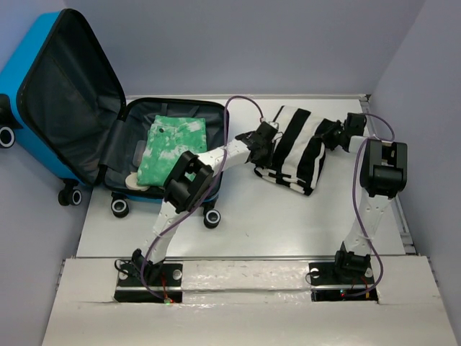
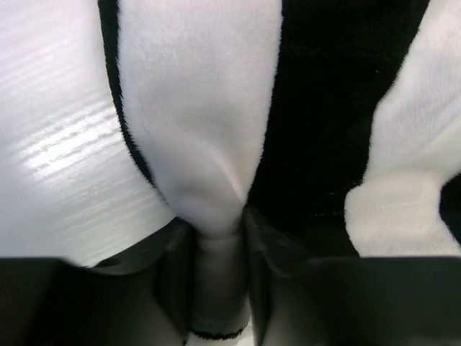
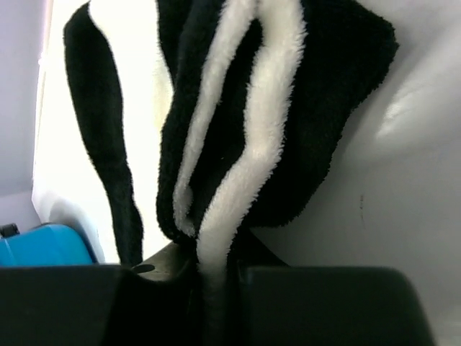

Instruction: Pack the luggage

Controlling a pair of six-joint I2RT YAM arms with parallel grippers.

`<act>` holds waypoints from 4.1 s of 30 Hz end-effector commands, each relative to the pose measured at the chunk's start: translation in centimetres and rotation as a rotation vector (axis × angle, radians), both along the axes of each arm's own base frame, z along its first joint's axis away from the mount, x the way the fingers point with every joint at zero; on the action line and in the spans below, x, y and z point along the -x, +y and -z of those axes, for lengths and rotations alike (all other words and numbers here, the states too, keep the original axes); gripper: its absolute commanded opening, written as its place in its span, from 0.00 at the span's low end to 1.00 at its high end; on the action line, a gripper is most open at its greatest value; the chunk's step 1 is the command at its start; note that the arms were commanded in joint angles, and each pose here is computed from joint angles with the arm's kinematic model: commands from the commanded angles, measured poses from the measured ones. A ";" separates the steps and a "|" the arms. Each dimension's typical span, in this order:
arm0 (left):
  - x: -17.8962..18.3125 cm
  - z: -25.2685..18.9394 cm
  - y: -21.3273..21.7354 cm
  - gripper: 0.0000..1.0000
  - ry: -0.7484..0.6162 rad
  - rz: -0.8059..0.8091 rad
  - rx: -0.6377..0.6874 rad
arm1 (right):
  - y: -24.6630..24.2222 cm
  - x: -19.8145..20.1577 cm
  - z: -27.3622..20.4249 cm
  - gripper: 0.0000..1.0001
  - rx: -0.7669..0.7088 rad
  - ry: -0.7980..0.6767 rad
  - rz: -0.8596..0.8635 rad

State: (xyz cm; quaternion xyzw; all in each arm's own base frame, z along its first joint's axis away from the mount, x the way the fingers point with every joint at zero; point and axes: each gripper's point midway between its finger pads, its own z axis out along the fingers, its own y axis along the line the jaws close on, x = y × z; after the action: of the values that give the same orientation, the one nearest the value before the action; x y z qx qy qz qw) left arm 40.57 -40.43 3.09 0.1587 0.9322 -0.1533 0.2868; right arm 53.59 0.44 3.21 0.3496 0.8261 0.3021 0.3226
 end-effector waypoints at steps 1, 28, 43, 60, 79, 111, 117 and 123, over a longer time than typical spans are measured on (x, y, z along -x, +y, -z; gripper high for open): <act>1.1 -2.2 -0.5 0.26 -0.003 0.025 0.084 | 1.6 0.4 0.2 0.07 -0.023 -0.051 -0.061; -1.4 -32.5 17.9 0.06 -0.461 -0.241 0.347 | 19.9 4.1 -30.3 0.07 -0.087 -0.684 -0.385; 2.7 -21.4 46.7 0.81 -0.388 -0.900 0.142 | 45.9 5.1 -16.2 0.58 -0.018 -0.420 -0.786; 12.0 -38.0 44.3 0.98 -0.793 -0.981 0.137 | 38.9 8.8 -22.6 1.00 0.342 -0.491 -0.794; 20.5 -32.4 58.2 0.90 -0.678 -1.589 -0.604 | 33.9 19.9 -22.3 0.42 0.251 -0.646 -0.925; 14.4 -34.8 58.1 0.06 -0.767 -1.531 -0.585 | 40.6 13.5 -7.3 0.10 0.138 -0.300 -0.944; 13.0 -32.4 46.9 0.06 -0.856 -1.230 -0.444 | 41.7 13.7 -7.2 0.07 0.117 -0.304 -0.973; 14.1 -30.3 37.6 0.06 -0.897 -0.965 -0.432 | 42.2 14.1 -6.8 0.07 0.103 -0.290 -0.980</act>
State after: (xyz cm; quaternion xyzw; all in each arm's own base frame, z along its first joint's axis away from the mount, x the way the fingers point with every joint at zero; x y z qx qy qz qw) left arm 25.48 3.10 33.76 -0.1855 0.7032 0.3488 0.5911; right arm 42.37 38.50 11.80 -0.0563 0.8751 0.3789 0.2957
